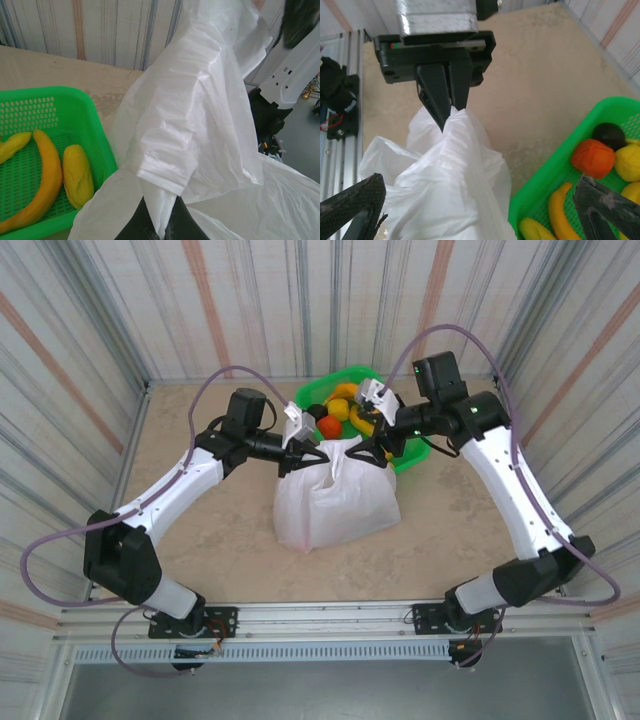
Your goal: Place the fake fruits into the plastic bag and tie a complex knot
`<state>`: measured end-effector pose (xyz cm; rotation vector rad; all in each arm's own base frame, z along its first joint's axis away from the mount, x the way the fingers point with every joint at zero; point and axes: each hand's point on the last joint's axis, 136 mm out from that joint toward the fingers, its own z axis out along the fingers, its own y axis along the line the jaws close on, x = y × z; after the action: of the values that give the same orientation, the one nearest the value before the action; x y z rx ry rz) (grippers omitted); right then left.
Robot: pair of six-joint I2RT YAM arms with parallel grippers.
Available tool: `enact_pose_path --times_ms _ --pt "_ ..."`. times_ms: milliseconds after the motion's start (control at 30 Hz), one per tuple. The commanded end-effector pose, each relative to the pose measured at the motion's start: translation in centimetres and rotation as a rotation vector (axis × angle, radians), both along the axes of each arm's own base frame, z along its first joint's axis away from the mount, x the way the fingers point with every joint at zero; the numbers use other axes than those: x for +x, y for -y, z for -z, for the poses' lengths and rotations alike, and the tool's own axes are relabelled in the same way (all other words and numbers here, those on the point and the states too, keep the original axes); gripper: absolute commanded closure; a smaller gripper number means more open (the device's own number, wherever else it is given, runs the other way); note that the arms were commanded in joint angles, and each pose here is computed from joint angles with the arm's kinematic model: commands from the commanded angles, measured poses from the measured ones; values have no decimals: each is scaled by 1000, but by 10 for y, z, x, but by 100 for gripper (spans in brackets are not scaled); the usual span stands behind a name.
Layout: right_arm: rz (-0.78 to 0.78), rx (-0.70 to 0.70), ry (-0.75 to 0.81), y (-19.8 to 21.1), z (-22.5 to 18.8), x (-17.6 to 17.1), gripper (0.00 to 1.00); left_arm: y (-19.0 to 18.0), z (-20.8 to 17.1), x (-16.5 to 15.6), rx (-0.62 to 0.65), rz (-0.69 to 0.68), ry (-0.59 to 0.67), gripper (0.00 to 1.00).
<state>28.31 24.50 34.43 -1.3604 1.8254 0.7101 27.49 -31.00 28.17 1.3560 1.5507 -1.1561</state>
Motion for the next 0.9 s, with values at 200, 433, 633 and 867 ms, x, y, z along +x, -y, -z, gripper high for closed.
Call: enact_pose_path --times_ms 200,433,633,867 --pt "-37 -58 -190 -17 24 -8 11 -4 -23 0 -21 9 103 100" --pt "-82 -81 -251 -30 40 -15 30 -4 -26 3 -15 -4 116 100" --pt "-92 -99 -283 -33 51 -17 54 -5 -28 6 -10 -22 123 100" --pt "-69 -76 -256 -33 51 -16 94 -14 -40 13 -39 -69 91 86"
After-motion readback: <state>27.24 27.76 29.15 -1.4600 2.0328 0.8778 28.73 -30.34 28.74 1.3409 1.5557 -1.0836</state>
